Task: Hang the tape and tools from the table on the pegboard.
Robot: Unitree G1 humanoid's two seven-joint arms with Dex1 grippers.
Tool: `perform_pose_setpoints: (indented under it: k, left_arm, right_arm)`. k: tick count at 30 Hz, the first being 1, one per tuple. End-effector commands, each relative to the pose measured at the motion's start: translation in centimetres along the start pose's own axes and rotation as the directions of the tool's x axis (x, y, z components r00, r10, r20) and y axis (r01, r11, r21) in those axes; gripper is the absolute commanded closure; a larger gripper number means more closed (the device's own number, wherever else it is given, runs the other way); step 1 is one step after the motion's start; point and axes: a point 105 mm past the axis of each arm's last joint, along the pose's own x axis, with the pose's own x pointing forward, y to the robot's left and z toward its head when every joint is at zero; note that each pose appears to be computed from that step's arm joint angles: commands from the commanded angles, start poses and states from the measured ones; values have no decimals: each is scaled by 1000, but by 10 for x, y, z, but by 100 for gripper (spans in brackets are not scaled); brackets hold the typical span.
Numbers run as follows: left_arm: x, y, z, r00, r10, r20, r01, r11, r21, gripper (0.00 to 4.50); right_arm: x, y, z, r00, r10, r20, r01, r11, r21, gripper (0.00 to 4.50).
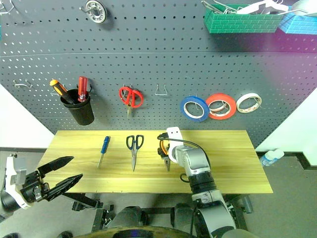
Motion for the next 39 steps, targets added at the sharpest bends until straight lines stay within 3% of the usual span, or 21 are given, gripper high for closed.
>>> perform_pose_setpoints:
  k: [1,7,16,39]
  left_arm:
    - [-1,-2,13,1000,-12,10,12,999,44,15]
    - [-3,-6,16,1000,-12,2,12,999,48,15]
    - [-6,-11,21,1000,-12,-8,12,999,43,15]
    - [-9,-14,26,999,-23,-33,25,999,40,15]
  right_arm:
    - [3,12,16,1000,-14,26,14,1000,10,2]
    - [16,20,18,999,-20,25,19,1000,22,2]
    - [25,6,22,990,-133,41,133,991,-6,2]
    - [39,13,12,986,-166,9,166,984,-68,2]
